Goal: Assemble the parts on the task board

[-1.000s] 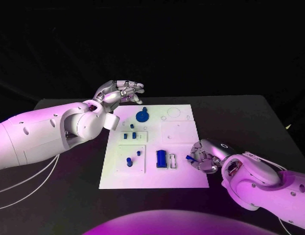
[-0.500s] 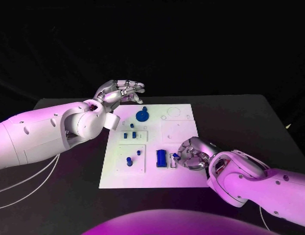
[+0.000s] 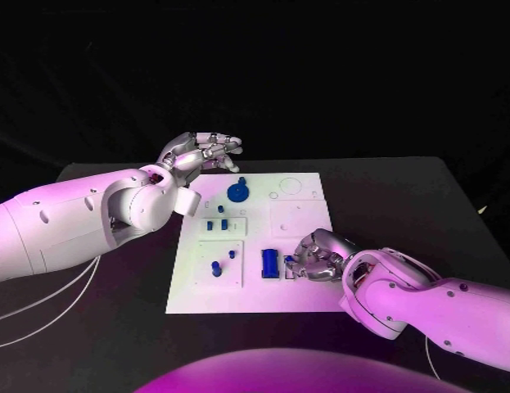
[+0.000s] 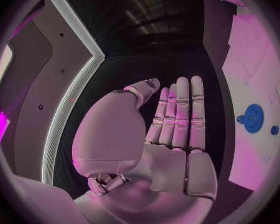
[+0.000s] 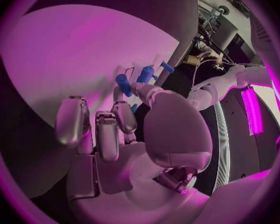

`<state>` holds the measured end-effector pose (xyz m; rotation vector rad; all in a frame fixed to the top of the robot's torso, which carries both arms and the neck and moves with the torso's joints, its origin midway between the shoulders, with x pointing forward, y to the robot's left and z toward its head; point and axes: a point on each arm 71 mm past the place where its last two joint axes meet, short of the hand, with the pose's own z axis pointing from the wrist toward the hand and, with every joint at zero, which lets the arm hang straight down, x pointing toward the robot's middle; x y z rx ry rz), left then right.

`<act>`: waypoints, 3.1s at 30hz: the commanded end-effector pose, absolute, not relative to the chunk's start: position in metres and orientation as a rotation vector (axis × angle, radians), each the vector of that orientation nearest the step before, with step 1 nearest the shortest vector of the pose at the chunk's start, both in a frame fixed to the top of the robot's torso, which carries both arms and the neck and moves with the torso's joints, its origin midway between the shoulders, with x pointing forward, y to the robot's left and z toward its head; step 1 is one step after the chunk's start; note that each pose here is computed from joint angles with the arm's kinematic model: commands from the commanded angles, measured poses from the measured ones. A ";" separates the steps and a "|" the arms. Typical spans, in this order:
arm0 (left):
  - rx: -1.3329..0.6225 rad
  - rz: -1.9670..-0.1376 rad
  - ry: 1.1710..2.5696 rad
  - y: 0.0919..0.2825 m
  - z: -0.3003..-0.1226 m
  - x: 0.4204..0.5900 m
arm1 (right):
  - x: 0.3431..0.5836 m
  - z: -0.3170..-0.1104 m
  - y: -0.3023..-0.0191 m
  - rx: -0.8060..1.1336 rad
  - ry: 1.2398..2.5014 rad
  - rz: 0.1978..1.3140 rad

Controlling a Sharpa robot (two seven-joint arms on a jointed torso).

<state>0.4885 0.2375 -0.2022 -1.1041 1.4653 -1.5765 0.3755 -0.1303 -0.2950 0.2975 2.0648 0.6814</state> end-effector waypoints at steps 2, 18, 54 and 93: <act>-1.099 -1.601 1.469 0.235 -0.201 0.488 | 0.376 -0.297 -0.129 0.278 2.084 0.666; -1.100 -1.600 1.469 0.235 -0.201 0.488 | 0.378 -0.297 -0.126 0.229 2.063 0.642; -1.105 -1.591 1.474 0.236 -0.202 0.488 | 0.375 -0.296 -0.126 0.203 2.072 0.648; -1.105 -1.590 1.473 0.237 -0.202 0.488 | 0.362 -0.293 -0.144 0.128 2.102 0.691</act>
